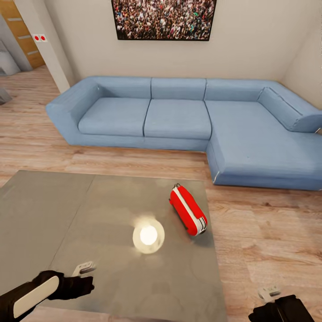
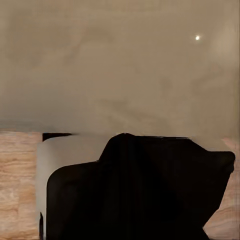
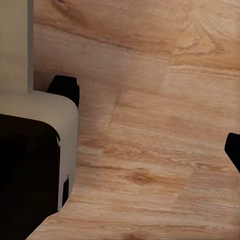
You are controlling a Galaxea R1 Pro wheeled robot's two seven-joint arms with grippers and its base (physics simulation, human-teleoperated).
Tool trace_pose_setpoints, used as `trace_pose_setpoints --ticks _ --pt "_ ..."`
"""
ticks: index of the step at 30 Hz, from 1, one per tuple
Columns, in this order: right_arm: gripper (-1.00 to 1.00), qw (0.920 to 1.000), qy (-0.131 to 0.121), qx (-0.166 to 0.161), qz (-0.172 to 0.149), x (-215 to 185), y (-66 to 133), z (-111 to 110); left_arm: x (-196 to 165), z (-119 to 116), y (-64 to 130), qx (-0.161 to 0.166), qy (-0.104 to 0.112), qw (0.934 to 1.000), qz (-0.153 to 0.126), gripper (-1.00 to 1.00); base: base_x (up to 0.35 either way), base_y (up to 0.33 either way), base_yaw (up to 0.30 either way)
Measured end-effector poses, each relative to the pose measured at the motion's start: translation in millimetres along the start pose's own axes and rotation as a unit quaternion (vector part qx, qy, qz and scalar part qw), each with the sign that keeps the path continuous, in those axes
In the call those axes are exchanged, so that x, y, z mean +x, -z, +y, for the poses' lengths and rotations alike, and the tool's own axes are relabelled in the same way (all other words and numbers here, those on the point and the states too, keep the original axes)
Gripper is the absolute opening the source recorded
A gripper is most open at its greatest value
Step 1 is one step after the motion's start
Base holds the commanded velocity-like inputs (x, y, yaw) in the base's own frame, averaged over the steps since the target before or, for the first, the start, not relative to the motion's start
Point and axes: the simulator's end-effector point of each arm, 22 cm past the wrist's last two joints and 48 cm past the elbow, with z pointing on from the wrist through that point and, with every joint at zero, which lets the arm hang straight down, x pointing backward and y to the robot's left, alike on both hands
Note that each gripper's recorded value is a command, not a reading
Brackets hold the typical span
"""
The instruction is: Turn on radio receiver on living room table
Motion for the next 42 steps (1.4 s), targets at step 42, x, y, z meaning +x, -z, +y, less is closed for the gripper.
trace_pose_setpoints --ticks 42 --pt "1.00 0.9981 0.044 -0.023 0.037 139 -80.7 118 170 90 -64.3 -0.086 -0.024 0.9958 0.020 -1.00 0.000 0.000 0.000"
